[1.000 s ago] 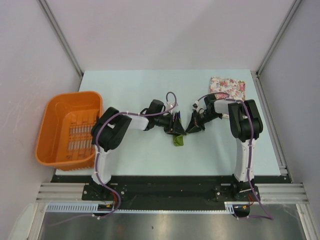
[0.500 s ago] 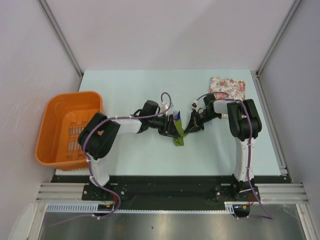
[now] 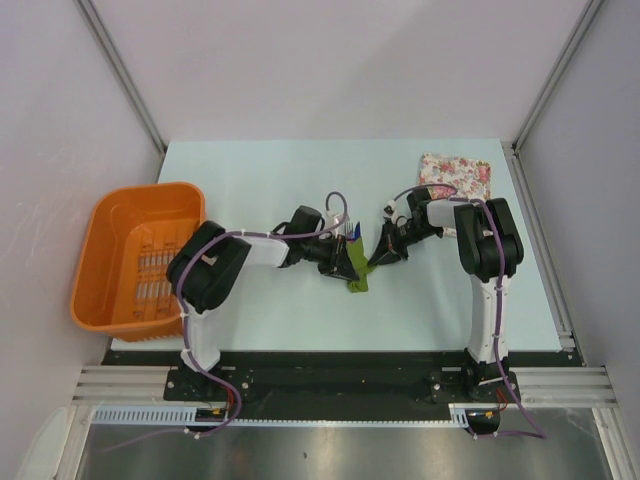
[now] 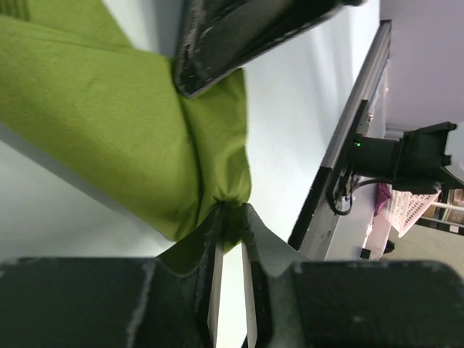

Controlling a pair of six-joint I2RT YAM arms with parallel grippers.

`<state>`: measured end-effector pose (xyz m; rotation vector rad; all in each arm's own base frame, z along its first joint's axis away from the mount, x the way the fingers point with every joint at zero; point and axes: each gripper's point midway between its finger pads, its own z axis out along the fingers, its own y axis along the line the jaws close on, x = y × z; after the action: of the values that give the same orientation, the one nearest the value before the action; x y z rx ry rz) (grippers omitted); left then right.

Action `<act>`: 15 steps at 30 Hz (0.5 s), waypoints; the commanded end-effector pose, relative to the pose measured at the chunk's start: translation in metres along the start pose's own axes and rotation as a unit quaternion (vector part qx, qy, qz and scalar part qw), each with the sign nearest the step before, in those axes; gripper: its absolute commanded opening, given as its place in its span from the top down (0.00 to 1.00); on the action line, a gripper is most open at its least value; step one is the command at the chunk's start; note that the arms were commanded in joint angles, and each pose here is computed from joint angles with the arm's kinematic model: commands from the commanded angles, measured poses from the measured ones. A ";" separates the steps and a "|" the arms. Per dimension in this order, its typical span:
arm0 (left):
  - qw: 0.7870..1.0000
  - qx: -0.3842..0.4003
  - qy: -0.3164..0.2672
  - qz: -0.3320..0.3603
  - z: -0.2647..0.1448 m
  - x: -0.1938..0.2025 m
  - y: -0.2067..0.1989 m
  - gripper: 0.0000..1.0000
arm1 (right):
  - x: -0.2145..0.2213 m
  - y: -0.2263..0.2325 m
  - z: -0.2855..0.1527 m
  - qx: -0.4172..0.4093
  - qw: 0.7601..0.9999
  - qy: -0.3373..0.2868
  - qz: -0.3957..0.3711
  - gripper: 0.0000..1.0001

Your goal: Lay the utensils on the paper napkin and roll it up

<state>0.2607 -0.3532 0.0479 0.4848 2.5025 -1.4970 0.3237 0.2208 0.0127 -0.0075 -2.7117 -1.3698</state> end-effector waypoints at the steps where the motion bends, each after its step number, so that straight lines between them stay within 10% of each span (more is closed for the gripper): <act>1: 1.000 -0.020 0.008 0.011 0.010 0.002 0.015 0.81 | -0.008 -0.008 0.003 0.017 1.000 -0.016 0.003 1.00; 9: 0.998 -0.056 0.026 0.012 0.011 0.010 0.034 0.84 | -0.012 0.025 -0.016 -0.039 0.999 -0.034 0.009 0.48; 15: 0.996 -0.081 0.031 0.019 0.013 0.009 0.043 0.83 | -0.005 0.040 -0.016 -0.052 0.998 -0.023 0.009 0.44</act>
<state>0.2624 -0.3523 0.0292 0.5261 2.5608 -1.4402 0.3325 0.2261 0.0345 -0.0986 -2.6627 -1.4800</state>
